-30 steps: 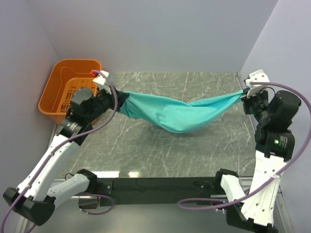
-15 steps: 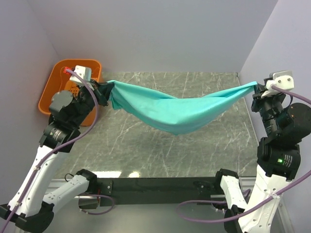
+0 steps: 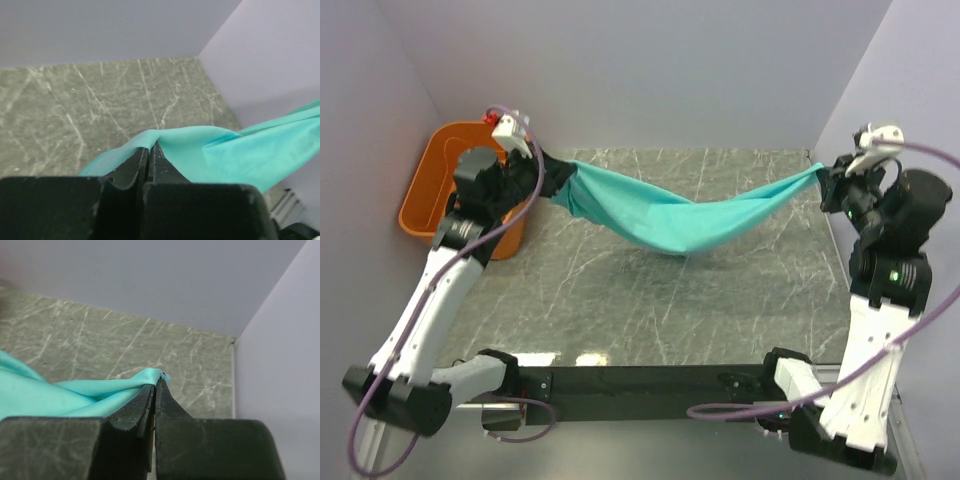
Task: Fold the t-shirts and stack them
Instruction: Flatten the tshirt out
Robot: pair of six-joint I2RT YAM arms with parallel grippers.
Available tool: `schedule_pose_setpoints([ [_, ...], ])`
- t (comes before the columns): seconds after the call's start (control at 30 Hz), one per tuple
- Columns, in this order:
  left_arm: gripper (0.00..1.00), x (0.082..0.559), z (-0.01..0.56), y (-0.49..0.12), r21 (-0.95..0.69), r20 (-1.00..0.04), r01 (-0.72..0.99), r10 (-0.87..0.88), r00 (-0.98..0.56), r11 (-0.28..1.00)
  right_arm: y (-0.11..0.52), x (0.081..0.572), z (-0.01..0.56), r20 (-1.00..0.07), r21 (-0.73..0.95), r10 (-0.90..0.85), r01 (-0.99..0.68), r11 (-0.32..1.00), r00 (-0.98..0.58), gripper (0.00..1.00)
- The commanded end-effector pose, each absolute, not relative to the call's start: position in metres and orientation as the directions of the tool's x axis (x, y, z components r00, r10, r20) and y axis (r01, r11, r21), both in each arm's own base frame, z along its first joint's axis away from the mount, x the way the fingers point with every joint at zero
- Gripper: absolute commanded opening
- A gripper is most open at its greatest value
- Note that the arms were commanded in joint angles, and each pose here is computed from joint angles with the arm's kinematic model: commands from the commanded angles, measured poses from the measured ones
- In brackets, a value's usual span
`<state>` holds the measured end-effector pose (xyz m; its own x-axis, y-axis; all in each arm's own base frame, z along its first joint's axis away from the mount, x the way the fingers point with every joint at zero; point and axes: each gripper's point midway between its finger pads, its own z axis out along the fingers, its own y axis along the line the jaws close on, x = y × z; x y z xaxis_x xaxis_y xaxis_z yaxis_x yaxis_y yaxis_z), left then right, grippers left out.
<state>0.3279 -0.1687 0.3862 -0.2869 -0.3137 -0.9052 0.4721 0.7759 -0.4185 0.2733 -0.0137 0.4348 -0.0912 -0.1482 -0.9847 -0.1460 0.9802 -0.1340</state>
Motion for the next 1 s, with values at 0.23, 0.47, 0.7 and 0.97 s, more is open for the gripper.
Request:
schedule_pose_setpoints([
  [0.23,0.01,0.329,0.541,-0.192,-0.417,-0.870,0.749,-0.465,-0.165,0.514,-0.016,0.276,0.542,-0.988,-0.116,-0.105,-0.097,0.988,0.116,0.00],
  [0.47,0.01,0.305,0.453,-0.178,-0.524,-0.841,0.639,-0.461,-0.284,0.563,-0.033,0.243,0.487,-0.970,-0.237,-0.237,0.016,0.971,0.050,0.00],
  [0.7,0.01,0.276,0.225,-0.180,-0.778,-0.559,0.270,-0.428,-0.710,0.567,-0.025,0.244,0.333,-0.873,-0.287,-0.366,-0.266,0.920,-0.322,0.00],
  [0.97,0.52,0.205,0.116,-0.179,-0.836,-0.306,0.015,-0.444,-0.842,0.549,-0.023,0.207,0.211,-0.659,-0.285,-0.572,-0.541,0.791,-0.488,0.19],
])
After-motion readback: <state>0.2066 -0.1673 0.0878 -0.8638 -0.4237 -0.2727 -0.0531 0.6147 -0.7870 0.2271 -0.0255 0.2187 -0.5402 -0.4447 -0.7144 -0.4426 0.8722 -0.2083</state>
